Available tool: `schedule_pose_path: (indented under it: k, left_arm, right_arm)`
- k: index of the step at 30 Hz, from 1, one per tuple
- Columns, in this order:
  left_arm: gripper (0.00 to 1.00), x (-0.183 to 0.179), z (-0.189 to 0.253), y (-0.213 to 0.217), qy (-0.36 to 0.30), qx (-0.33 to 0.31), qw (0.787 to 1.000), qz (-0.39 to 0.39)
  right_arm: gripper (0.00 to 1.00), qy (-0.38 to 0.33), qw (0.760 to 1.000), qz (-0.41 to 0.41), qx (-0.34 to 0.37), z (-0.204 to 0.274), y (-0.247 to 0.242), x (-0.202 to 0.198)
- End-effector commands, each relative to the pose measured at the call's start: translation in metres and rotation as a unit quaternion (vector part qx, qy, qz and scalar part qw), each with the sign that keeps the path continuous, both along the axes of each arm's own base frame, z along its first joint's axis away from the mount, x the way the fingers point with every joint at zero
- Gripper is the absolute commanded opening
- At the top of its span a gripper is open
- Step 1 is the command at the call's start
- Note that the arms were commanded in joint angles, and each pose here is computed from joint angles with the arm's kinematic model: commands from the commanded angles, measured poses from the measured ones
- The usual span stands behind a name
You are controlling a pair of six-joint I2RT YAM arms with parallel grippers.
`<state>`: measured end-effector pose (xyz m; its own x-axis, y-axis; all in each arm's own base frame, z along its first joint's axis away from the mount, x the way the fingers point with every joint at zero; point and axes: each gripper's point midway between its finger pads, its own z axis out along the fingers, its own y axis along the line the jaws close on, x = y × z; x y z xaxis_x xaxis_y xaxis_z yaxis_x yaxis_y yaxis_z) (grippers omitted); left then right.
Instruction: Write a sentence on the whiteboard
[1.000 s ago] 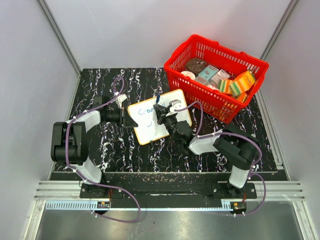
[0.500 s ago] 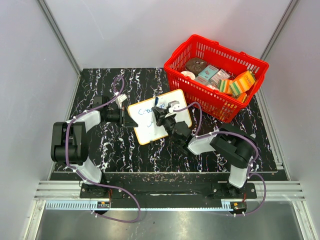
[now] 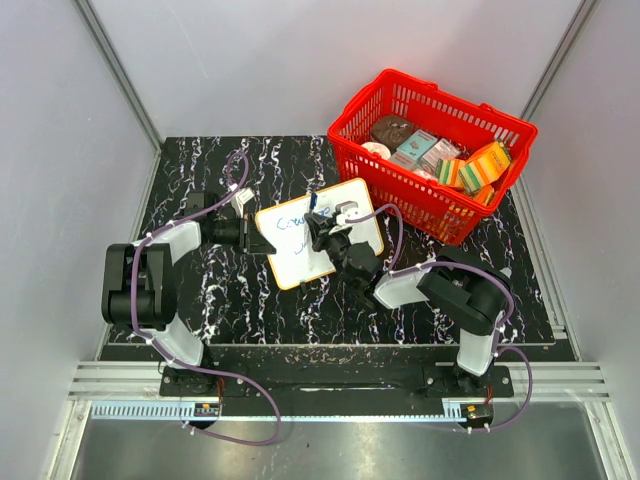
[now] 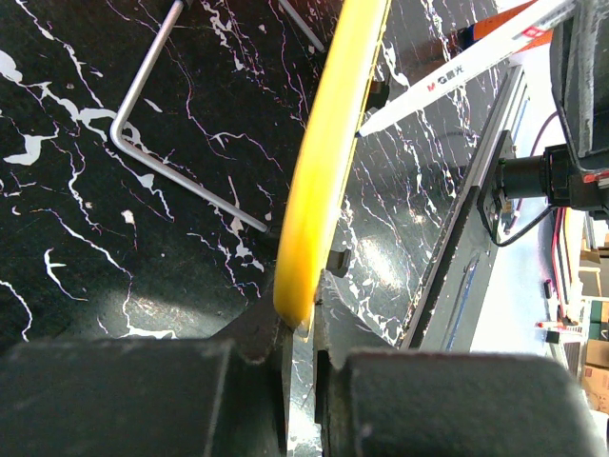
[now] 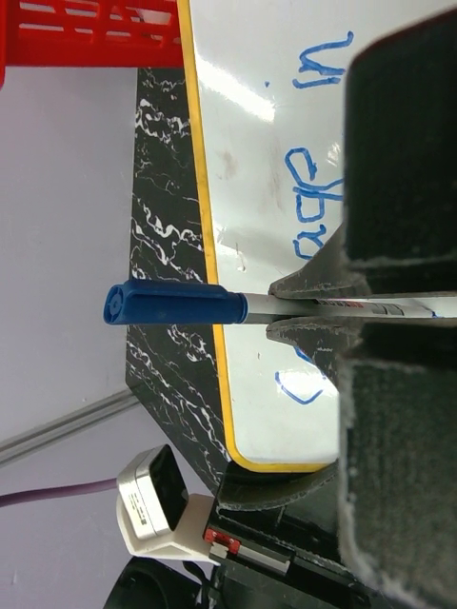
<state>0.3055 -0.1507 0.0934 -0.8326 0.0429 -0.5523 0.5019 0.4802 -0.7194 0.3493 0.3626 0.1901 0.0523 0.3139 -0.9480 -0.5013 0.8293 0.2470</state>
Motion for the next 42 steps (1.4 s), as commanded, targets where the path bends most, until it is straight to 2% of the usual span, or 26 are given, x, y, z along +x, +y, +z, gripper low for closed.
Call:
schedule_pose_path:
  k: [1, 16, 26, 42]
  left_arm:
    - [0.0, 0.023, -0.021, 0.021, -0.063, 0.094, 0.993, 0.022]
    - [0.0, 0.022, -0.02, 0.021, -0.064, 0.093, 0.993, 0.021]
    - [0.0, 0.022, -0.02, 0.021, -0.065, 0.093, 0.993, 0.021]
    - [0.0, 0.023, -0.02, 0.021, -0.065, 0.092, 0.993, 0.021]
  right_arm:
    - [0.0, -0.067, 0.993, -0.043, 0.083, 0.056, -0.016, 0.009]
    - [0.0, -0.068, 0.992, -0.085, 0.071, 0.053, -0.027, 0.022]
    - [0.0, -0.081, 0.993, -0.048, 0.076, 0.057, -0.015, 0.017]
    - [0.0, -0.091, 0.991, -0.043, 0.085, 0.066, -0.013, 0.016]
